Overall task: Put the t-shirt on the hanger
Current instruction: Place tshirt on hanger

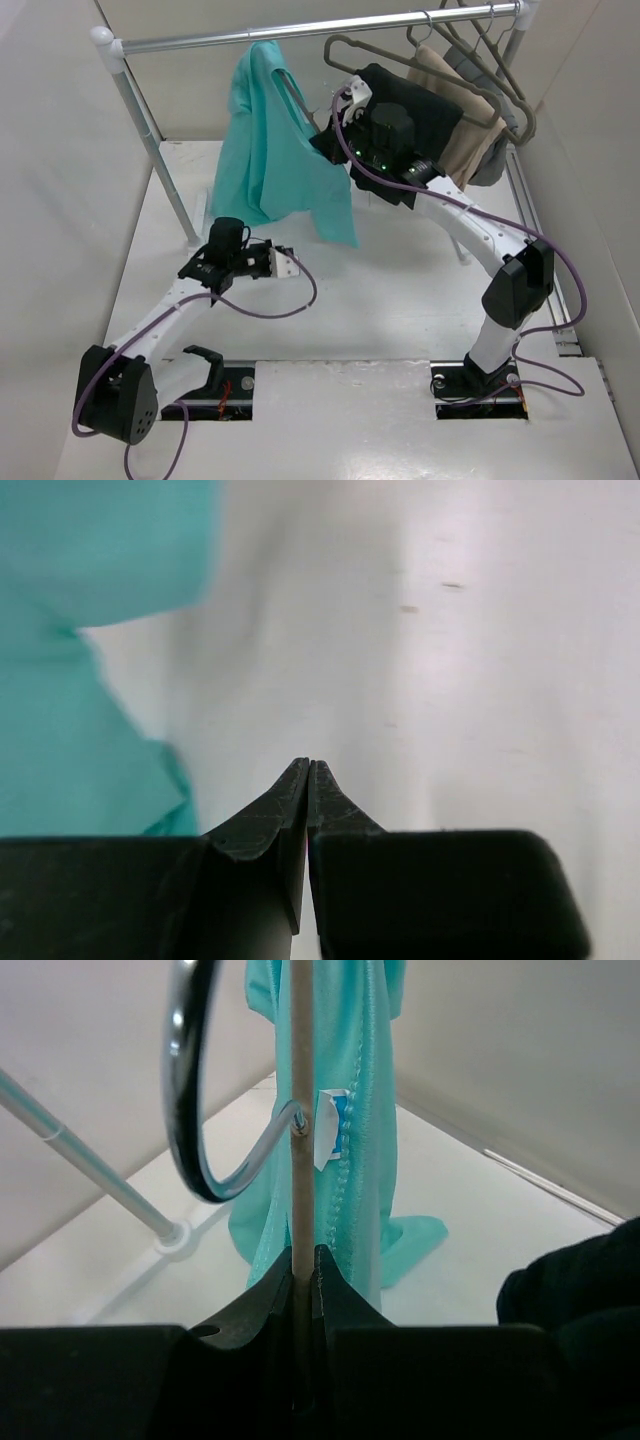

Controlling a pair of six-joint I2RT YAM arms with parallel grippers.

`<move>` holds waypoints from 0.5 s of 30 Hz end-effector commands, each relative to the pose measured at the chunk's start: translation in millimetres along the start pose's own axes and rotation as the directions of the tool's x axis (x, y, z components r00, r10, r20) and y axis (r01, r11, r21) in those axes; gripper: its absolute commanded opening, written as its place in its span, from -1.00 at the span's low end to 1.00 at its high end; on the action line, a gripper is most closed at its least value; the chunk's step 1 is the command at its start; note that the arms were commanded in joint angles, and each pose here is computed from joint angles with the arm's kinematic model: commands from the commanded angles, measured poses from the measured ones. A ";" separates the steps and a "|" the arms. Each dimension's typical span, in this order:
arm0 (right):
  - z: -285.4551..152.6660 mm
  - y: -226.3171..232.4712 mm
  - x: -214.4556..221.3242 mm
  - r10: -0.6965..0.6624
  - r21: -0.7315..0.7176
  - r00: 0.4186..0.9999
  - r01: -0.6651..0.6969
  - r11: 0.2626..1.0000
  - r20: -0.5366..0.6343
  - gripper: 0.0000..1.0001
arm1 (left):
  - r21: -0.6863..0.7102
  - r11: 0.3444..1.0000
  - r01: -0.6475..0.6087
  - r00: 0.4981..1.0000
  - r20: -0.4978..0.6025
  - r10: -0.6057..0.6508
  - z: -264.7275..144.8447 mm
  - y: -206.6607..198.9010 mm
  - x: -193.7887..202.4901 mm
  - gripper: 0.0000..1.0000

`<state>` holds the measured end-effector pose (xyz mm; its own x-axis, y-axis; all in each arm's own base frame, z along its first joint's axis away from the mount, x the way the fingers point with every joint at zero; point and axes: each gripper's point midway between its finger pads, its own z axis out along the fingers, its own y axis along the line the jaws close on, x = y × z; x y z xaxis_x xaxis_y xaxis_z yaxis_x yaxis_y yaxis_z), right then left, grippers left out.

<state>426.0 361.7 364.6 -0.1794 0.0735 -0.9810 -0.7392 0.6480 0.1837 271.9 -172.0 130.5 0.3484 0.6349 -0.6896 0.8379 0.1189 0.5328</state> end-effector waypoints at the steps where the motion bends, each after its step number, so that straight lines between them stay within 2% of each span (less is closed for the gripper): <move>1: -10.0 -3.0 -55.5 -0.099 0.044 0.987 0.094 0.995 0.128 -1.00 | 0.290 0.949 -0.127 0.991 0.077 0.109 -11.4 -59.8 -15.6 -1.00; 3: -8.8 -6.5 -58.0 -0.142 0.059 0.983 0.136 0.989 0.117 -1.00 | 0.339 0.933 -0.119 0.992 0.083 0.096 -14.9 -71.8 -19.0 -1.00; 5: -7.1 -5.7 -57.4 -0.179 0.047 0.978 0.175 0.983 0.104 -1.00 | 0.322 0.941 -0.100 0.993 0.091 0.074 -15.1 -68.6 -23.6 -1.00; 6: -7.9 1.2 -62.0 -0.228 0.009 0.967 0.229 0.973 0.115 -1.00 | 0.219 0.972 -0.086 0.995 0.077 0.070 -10.1 -44.6 -26.5 -1.00; 7: -9.0 -5.6 -63.4 -0.257 0.023 0.960 0.257 0.966 0.114 -1.00 | 0.123 0.992 -0.007 0.999 0.050 0.001 -8.3 -24.8 -27.6 -0.86; 8: -9.0 3.6 -61.6 -0.285 -0.034 0.951 0.291 0.956 0.119 -1.00 | -0.008 0.994 0.108 0.994 0.028 -0.108 -9.7 0.6 -24.9 -0.65; 9: -14.7 -0.2 -65.1 -0.312 -0.048 0.942 0.320 0.946 0.121 -1.00 | -0.143 0.927 0.348 0.938 0.054 -0.344 -14.1 21.4 -22.1 -0.27; 10: -16.8 -3.9 -52.2 -0.344 -0.074 0.934 0.352 0.933 0.096 -1.00 | -0.316 0.869 0.380 0.925 0.146 -0.351 -24.8 63.8 -25.2 -0.13; 11: -21.8 1.4 -45.0 -0.357 -0.143 0.930 0.367 0.919 0.092 -1.00 | -0.476 0.760 0.444 0.893 0.163 -0.420 -48.3 96.2 -2.6 -0.02; 14: -42.0 -16.7 -12.2 -0.430 -0.203 0.903 0.422 0.883 0.004 -1.00 | -0.573 0.556 0.602 0.784 0.294 -0.546 -79.1 136.1 20.8 0.41; 15: -50.3 -16.4 8.8 -0.442 -0.241 0.895 0.415 0.877 -0.066 -1.00 | -0.568 0.527 0.632 0.759 0.320 -0.567 -82.9 142.4 23.1 0.52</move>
<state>430.0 333.2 352.2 0.0225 -0.1845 -0.9826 -0.8356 0.5361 -0.1199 328.9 -105.1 175.4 -0.0567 0.4675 -0.8822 0.6394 0.6957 0.3275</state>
